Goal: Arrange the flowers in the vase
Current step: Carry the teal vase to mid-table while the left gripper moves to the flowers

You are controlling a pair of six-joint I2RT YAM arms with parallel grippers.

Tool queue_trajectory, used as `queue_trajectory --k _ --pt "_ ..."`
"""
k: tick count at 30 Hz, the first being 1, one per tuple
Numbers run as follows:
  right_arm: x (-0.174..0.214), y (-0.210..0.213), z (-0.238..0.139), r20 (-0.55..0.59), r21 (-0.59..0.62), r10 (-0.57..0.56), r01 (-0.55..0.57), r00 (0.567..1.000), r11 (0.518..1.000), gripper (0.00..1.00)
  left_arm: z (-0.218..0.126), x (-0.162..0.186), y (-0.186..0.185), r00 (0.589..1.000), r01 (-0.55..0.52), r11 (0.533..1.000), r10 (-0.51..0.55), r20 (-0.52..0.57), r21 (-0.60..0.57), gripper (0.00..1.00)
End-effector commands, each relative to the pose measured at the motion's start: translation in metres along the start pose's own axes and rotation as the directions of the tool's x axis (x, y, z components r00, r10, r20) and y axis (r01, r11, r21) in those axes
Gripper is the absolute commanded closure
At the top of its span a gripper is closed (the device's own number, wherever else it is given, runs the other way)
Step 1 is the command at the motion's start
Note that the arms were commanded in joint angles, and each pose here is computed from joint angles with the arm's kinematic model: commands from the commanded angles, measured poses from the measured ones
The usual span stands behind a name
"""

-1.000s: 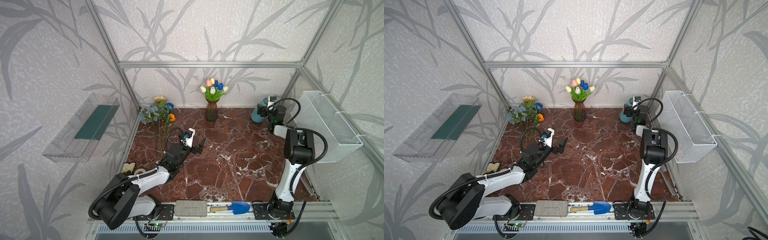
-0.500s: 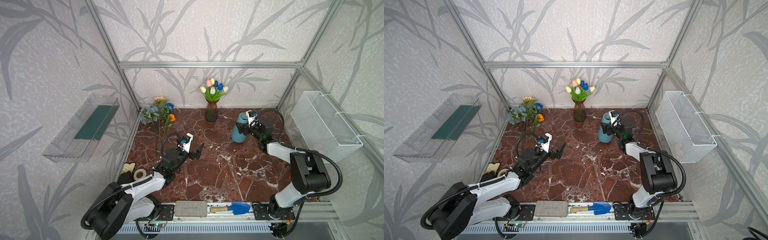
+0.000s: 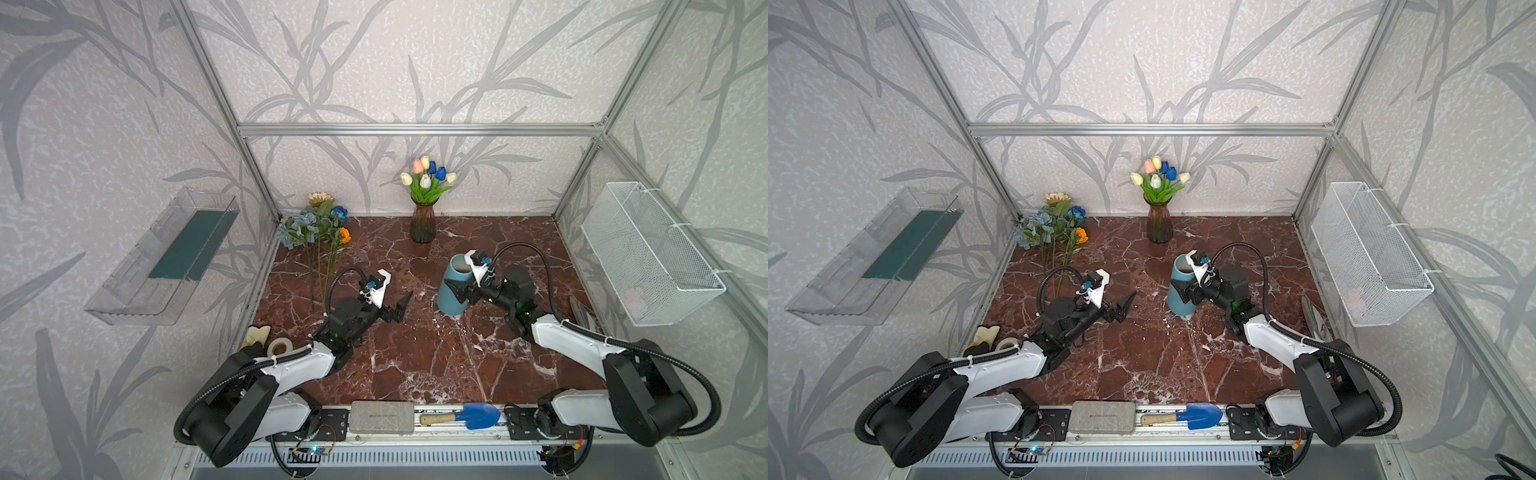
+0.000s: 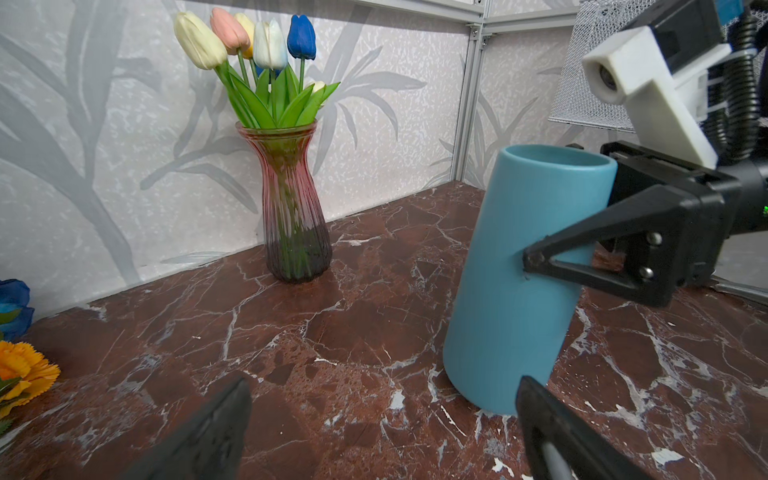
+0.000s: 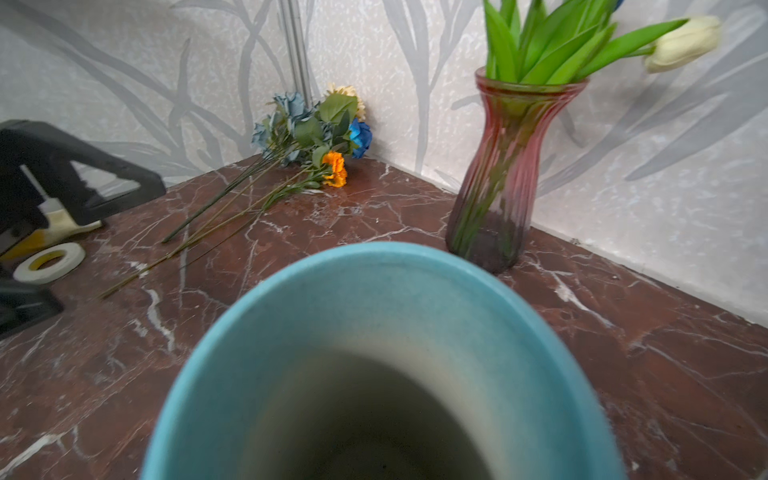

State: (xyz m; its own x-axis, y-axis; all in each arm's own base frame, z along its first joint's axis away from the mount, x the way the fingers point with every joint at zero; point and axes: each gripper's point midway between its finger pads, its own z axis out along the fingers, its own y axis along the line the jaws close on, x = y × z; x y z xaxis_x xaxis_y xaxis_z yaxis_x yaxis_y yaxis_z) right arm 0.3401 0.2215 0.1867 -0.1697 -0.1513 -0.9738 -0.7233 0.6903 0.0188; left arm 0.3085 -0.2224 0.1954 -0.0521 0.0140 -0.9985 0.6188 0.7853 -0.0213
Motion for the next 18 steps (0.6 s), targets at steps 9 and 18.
queue_trajectory --k 9,18 --pt "-0.048 0.089 -0.011 0.251 -0.259 -0.076 0.142 0.965 0.955 0.79 -0.009 -0.016 0.021 0.998 -0.035 0.991 0.042 0.049 -0.125 0.00" --pt "-0.039 0.105 0.005 0.268 -0.302 -0.077 0.159 0.960 0.940 0.75 -0.006 -0.022 0.033 0.996 -0.071 0.979 0.079 0.036 -0.192 0.00"
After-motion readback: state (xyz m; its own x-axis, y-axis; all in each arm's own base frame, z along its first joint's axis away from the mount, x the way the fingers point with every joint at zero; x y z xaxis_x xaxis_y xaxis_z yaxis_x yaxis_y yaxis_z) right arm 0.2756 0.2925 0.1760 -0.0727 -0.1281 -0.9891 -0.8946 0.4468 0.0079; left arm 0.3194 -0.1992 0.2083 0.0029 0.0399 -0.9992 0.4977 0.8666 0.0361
